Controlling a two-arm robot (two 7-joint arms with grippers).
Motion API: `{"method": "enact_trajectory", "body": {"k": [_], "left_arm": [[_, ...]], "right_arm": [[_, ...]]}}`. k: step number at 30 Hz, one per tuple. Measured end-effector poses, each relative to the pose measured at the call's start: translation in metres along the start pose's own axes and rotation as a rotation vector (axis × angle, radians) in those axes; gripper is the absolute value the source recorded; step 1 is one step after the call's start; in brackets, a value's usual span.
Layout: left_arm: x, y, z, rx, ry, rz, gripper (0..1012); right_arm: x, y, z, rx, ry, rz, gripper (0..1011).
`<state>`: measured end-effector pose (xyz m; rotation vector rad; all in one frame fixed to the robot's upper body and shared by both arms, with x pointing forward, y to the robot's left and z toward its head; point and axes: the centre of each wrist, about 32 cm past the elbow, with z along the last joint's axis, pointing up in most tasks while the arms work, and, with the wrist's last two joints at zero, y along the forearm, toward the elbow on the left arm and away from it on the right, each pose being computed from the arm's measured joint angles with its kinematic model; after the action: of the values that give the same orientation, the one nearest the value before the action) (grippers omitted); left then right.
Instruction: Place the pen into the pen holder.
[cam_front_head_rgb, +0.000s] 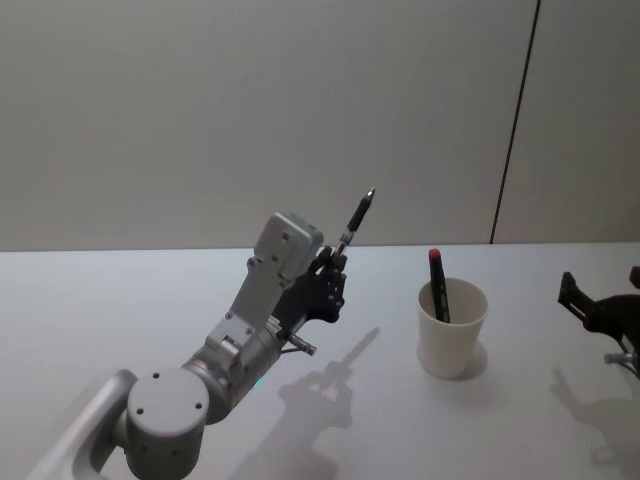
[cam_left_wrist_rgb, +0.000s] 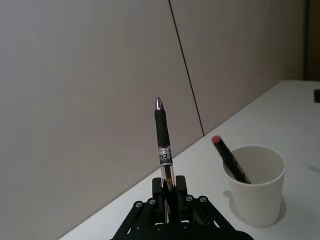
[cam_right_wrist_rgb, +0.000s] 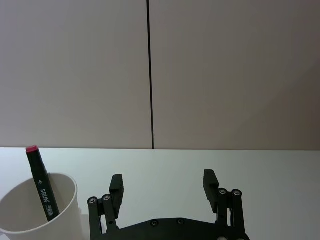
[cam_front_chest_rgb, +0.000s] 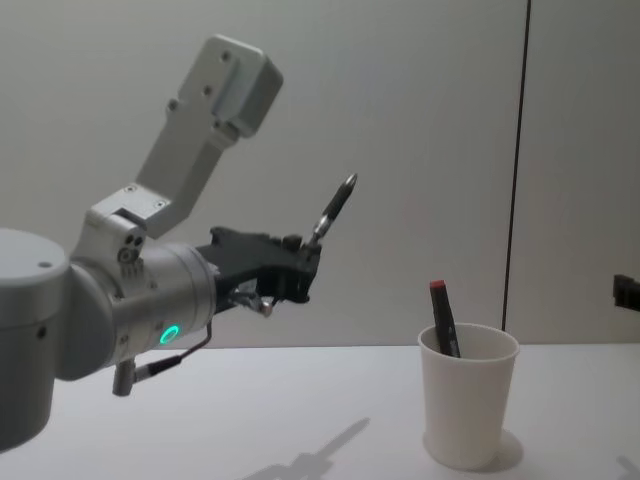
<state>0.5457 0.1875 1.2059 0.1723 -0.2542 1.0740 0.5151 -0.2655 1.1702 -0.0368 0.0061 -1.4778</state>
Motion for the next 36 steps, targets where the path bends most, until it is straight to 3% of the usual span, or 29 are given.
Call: {"method": "enact_trajectory", "body": {"k": [7, 8, 17, 18, 23, 36], "left_arm": [[0.0054, 0.0004, -0.0036, -0.124, -0.01, -0.062, 161], [0.0067, 0.0, -0.004, -0.155, -0.012, -0.079, 161], [0.0139, -0.0037, -0.0081, -0.3, -0.02, -0.183, 161], [0.0139, -0.0037, -0.0081, -0.3, -0.02, -0.183, 161], [0.0184, -0.0082, -0.0105, -0.378, -0.025, -0.261, 161], [0.0258, -0.0209, -0.0135, -0.467, -0.052, -0.446, 161]], "right_arm": [[0.0, 0.0, 0.0, 0.0, 0.0, 0.0, 1002], [0.0, 0.0, 0.0, 0.0, 0.0, 0.0, 1002], [0.0, 0.0, 0.0, 0.0, 0.0, 0.0, 1002], [0.0, 0.0, 0.0, 0.0, 0.0, 0.0, 1002], [0.0, 0.0, 0.0, 0.0, 0.0, 0.0, 1002], [0.0, 0.0, 0.0, 0.0, 0.0, 0.0, 1002]]}}
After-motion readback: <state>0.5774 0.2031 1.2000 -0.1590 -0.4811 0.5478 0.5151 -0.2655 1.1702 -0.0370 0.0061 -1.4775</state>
